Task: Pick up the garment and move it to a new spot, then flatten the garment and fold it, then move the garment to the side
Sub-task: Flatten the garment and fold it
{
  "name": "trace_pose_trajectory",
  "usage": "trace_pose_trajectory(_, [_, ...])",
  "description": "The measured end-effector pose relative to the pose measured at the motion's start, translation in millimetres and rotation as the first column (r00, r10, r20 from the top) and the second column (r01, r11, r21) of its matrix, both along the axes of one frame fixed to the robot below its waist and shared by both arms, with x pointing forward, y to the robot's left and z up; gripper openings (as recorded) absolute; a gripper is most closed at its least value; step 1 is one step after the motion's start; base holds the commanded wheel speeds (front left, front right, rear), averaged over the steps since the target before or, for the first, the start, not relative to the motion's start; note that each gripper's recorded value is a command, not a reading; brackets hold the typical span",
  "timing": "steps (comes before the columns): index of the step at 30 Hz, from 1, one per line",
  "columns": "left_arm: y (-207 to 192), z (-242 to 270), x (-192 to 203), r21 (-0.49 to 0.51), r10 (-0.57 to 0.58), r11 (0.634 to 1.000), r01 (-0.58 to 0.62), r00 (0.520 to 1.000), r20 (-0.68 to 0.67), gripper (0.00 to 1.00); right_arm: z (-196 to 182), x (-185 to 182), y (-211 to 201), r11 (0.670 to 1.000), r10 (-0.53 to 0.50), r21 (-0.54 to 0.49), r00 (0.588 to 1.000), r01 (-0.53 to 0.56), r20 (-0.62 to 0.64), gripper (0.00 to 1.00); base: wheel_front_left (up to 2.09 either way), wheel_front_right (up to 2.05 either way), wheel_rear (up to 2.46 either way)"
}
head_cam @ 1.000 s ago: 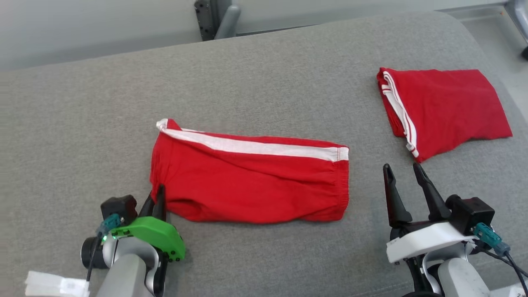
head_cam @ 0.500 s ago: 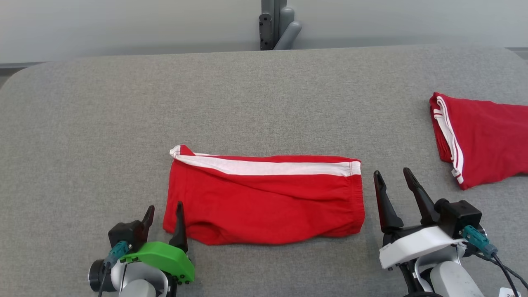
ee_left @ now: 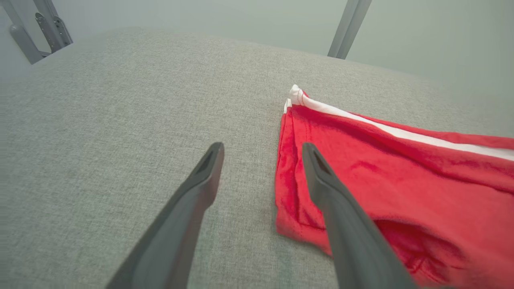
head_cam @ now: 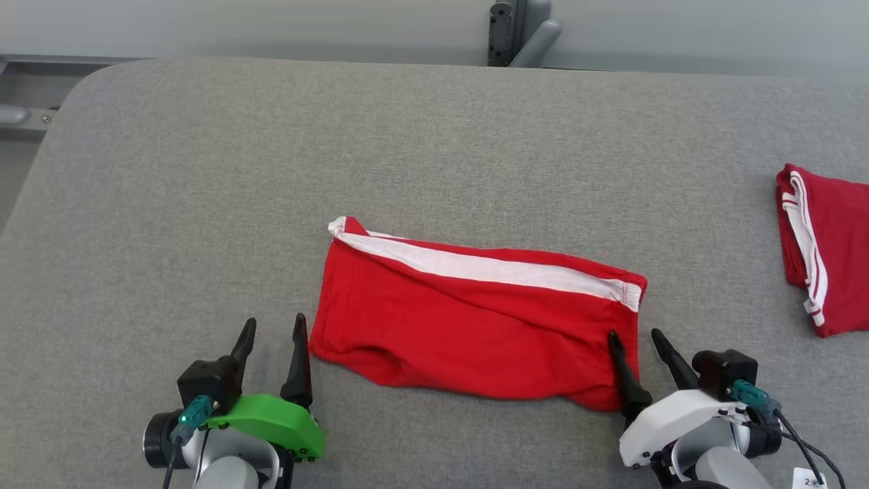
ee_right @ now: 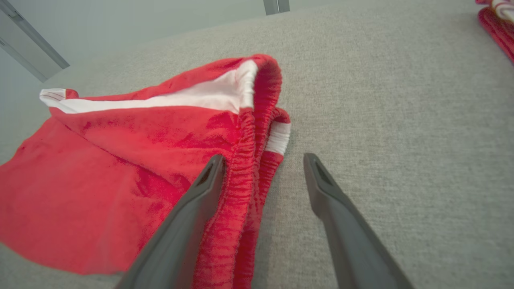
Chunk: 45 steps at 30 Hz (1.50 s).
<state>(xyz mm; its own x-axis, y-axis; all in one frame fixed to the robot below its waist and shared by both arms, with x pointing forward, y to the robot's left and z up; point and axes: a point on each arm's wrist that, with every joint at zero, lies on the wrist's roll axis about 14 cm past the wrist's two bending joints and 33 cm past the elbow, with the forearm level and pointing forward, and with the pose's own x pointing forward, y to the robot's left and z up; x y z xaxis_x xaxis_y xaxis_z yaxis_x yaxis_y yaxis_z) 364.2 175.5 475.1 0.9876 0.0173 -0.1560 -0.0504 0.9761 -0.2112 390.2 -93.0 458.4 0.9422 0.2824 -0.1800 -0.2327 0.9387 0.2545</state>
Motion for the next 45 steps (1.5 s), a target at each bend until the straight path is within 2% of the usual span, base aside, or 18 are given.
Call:
trace_pose_trajectory(3, [11.7,-3.8,-5.6,-0.004,0.041,0.999,-0.041,0.999,-0.013,1.0,-19.5,-0.8,4.0,1.0,0.003,0.013,0.997,-0.002,-0.072,1.0,0.0,0.0,0.0])
trace_pose_trajectory(8, [26.3,-6.7,-10.9,0.004,0.086,0.996,-0.086,0.996,-0.024,1.0,-30.0,3.7,17.5,0.993,0.0,0.12,0.99,0.017,-0.14,1.0,0.0,0.0,0.0])
trace_pose_trajectory(10, [28.0,-8.2,-12.3,0.005,0.09,0.996,-0.09,0.996,-0.028,1.0,-31.5,4.4,21.1,0.989,0.003,0.145,0.988,0.019,-0.153,0.29,0.0,0.0,0.0])
trace_pose_trajectory(11, [28.2,-8.6,-12.7,0.005,0.091,0.996,-0.091,0.995,-0.029,1.0,-32.4,4.5,20.5,0.986,-0.007,0.165,0.987,0.034,-0.163,0.0,0.0,0.0,0.0])
trace_pose_trajectory(17, [23.7,-10.0,-12.1,0.003,0.077,0.997,-0.077,0.996,-0.032,1.0,-27.6,10.0,3.9,0.958,-0.096,0.25,0.979,0.14,-0.182,0.0,0.0,0.0,0.0])
trace_pose_trajectory(20, [18.7,-11.9,-11.9,-0.001,0.062,0.998,-0.062,0.997,-0.036,1.0,-21.0,16.7,-21.0,0.945,-0.168,0.253,0.972,0.206,-0.164,0.0,0.0,0.0,0.0])
trace_pose_trajectory(24, [7.6,-14.6,-10.6,-0.008,0.03,1.0,-0.03,0.999,-0.043,1.0,-1.6,28.0,-62.1,0.946,-0.232,0.211,0.968,0.246,-0.091,0.0,0.0,0.0,0.0])
trace_pose_trajectory(26, [2.4,-14.3,-9.0,-0.012,0.014,1.0,-0.015,0.999,-0.042,1.0,8.2,30.8,-66.2,0.949,-0.228,0.211,0.972,0.236,-0.062,0.0,0.0,0.0,0.0])
trace_pose_trajectory(30, [-7.4,-16.1,-8.4,-0.021,-0.014,1.0,0.013,0.999,-0.048,1.0,31.3,32.2,-34.0,0.955,-0.114,0.269,0.992,0.122,-0.046,0.0,0.0,0.0,0.0])
trace_pose_trajectory(34, [-15.4,-16.1,-8.7,-0.027,-0.037,0.999,0.036,0.998,-0.049,1.0,60.2,25.1,16.4,0.935,0.071,0.35,0.997,-0.054,-0.036,0.0,0.0,0.0,0.0])
trace_pose_trajectory(35, [-15.4,-16.1,-8.7,-0.027,-0.037,0.999,0.036,0.998,-0.049,1.0,60.2,25.1,16.4,0.935,0.071,0.35,0.997,-0.054,-0.036,0.0,0.0,0.0,0.0])
trace_pose_trajectory(38, [-18.0,-17.1,-11.1,-0.034,-0.044,0.999,0.042,0.998,-0.053,1.0,70.1,14.4,51.4,0.909,0.203,0.381,0.978,-0.169,-0.049,0.0,0.0,0.0,0.0])
trace_pose_trajectory(40, [-16.3,-17.9,-13.5,-0.038,-0.037,0.999,0.035,0.998,-0.056,1.0,74.0,9.9,70.8,0.883,0.254,0.422,0.966,-0.207,-0.057,0.0,0.0,0.0,0.0])
trace_pose_trajectory(43, [-12.3,-18.4,-17.5,-0.04,-0.024,0.999,0.021,0.998,-0.059,1.0,78.9,9.7,96.7,0.866,0.323,0.419,0.945,-0.274,-0.051,0.0,0.0,0.0,0.0])
trace_pose_trajectory(45, [-7.9,-17.1,-19.6,-0.038,-0.01,0.999,0.008,0.998,-0.056,1.0,78.0,11.0,112.5,0.866,0.364,0.384,0.93,-0.321,-0.045,0.0,0.0,0.0,0.0])
